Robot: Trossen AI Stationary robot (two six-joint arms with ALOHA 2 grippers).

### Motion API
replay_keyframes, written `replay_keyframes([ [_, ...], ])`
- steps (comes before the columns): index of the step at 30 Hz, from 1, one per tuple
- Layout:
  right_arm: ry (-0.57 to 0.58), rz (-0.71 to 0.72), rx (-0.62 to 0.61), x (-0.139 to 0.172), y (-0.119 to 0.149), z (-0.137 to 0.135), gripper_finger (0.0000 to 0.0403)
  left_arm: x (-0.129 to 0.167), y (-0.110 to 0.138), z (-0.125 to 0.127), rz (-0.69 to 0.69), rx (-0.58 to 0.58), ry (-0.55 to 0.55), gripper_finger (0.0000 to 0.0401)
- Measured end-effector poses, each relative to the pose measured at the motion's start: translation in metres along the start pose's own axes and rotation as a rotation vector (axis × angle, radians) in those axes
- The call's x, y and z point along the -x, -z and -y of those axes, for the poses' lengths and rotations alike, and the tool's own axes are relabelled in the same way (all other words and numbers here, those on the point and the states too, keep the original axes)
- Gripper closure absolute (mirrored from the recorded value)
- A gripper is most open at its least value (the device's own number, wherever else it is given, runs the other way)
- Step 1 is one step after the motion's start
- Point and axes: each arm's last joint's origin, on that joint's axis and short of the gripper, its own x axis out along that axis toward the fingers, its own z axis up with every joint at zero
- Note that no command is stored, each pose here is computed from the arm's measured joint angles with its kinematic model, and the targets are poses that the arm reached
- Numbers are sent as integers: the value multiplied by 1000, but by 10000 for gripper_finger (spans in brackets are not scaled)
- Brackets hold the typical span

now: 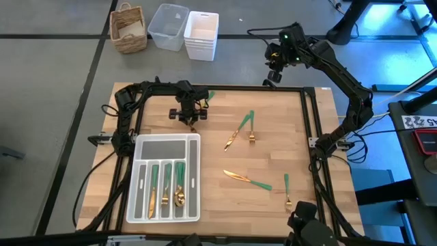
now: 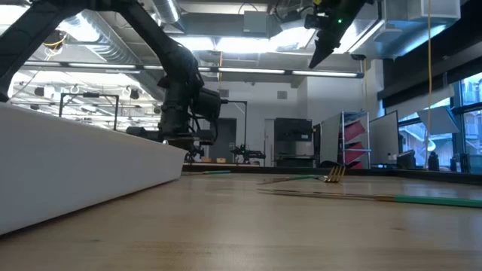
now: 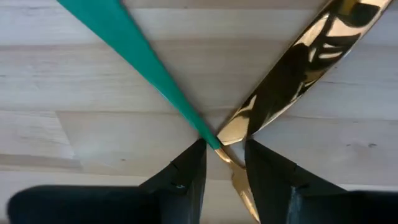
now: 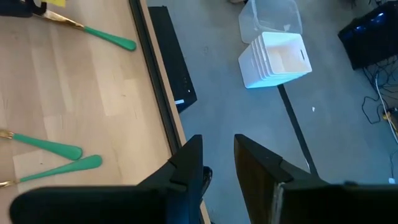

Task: Sort silverware
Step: Put the green fork on the silverware tray

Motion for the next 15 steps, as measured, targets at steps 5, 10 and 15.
replay_keyframes([
  [5, 0, 0, 1, 0, 0, 0, 308, 0, -2, -1, 0, -45, -1, 345],
  [10, 0, 0, 1, 0, 0, 0, 308, 0, -4, -2, 12, -73, -10, 392],
  [15, 0, 0, 1, 0, 0, 0, 308, 1, -3, -3, -3, -117, 4, 395],
])
